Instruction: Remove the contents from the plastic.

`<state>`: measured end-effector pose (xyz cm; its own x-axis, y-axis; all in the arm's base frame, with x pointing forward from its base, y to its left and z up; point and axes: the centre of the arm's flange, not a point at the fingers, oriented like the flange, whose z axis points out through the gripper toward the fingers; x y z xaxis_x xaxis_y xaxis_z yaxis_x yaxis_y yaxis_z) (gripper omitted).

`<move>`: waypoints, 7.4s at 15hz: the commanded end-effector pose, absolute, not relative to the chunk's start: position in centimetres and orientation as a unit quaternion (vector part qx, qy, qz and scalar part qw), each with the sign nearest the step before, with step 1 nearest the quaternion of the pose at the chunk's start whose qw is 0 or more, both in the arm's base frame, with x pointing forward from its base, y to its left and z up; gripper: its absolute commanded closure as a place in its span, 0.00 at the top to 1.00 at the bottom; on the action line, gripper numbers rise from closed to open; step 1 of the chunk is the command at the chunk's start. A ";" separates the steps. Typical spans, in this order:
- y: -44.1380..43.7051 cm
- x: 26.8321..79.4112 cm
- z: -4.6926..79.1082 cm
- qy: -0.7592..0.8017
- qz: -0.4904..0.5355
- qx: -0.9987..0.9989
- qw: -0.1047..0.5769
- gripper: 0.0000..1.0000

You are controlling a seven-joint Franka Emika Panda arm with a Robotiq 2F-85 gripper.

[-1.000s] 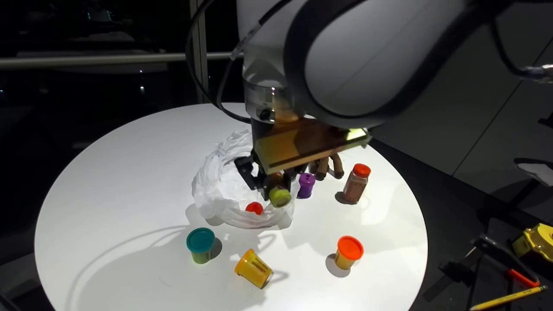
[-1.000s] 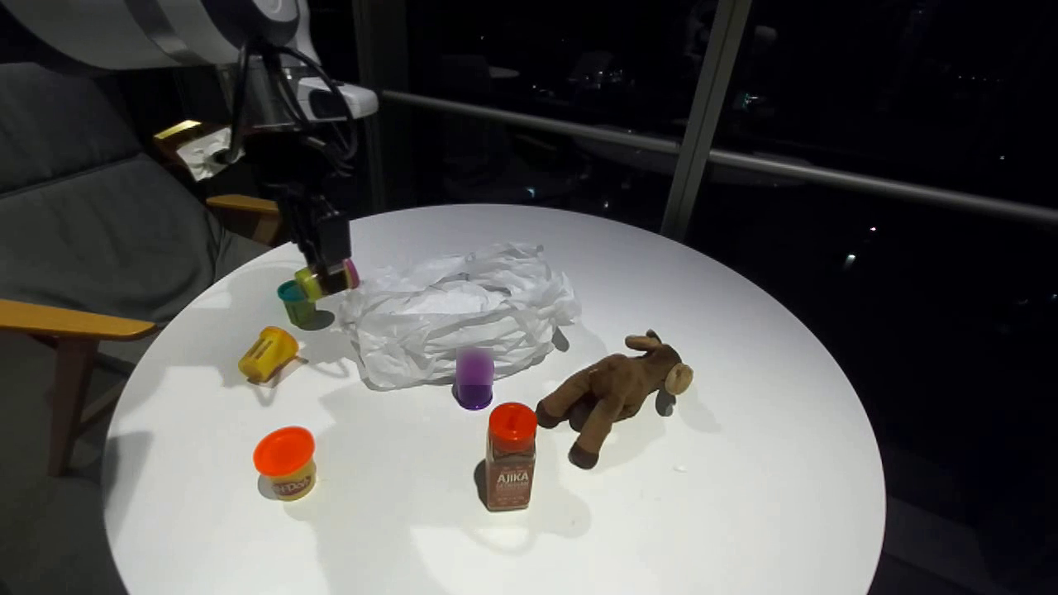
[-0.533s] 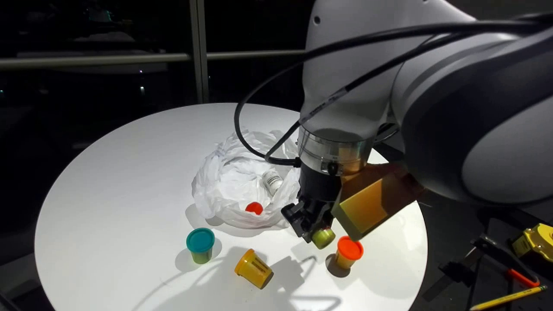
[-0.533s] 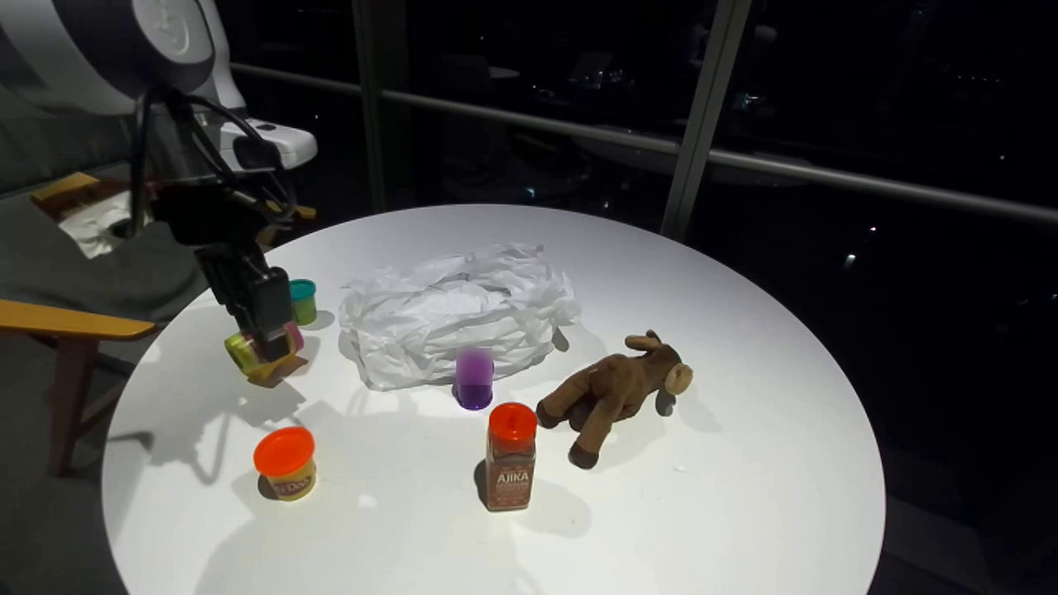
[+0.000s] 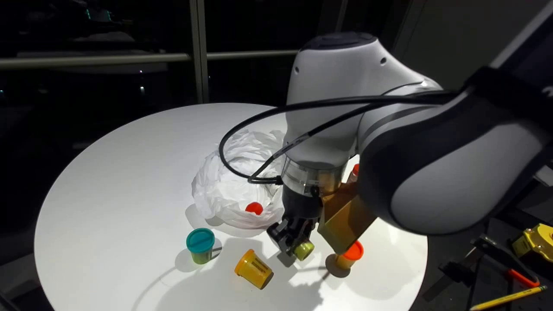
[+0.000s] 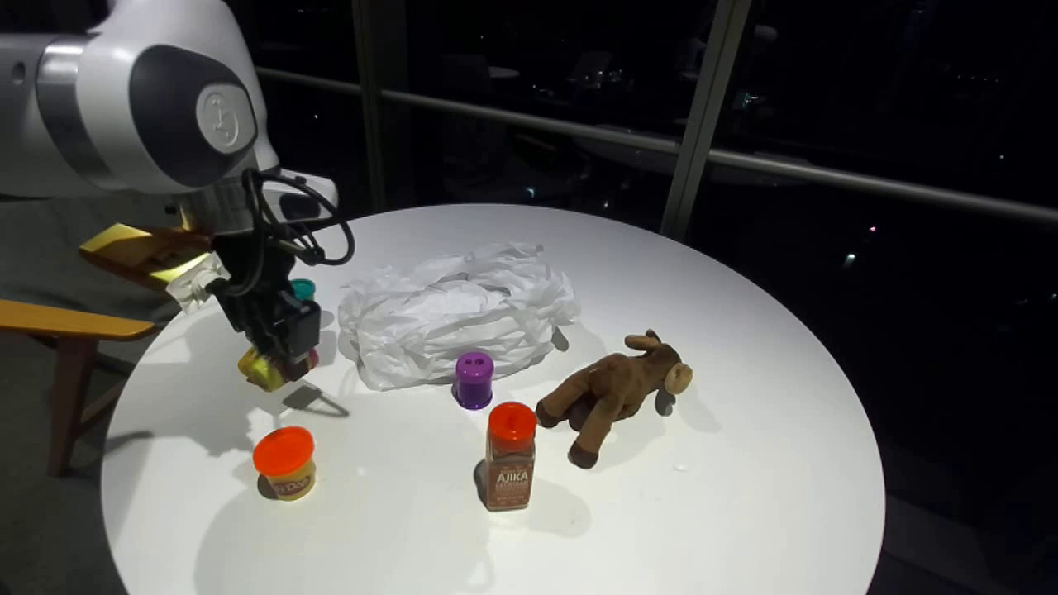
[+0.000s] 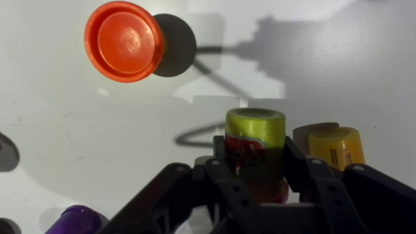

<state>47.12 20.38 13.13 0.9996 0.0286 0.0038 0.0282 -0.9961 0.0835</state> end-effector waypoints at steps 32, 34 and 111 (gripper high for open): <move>13.6 71.0 21.7 -0.054 0.034 0.997 0.041 1.00; 13.1 71.8 19.5 -0.032 0.007 0.998 0.047 1.00; 3.8 55.7 14.9 -0.278 -0.042 0.949 0.146 0.85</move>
<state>54.96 4.20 14.11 0.8201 -0.5722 0.0025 -0.5476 -0.7836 0.2934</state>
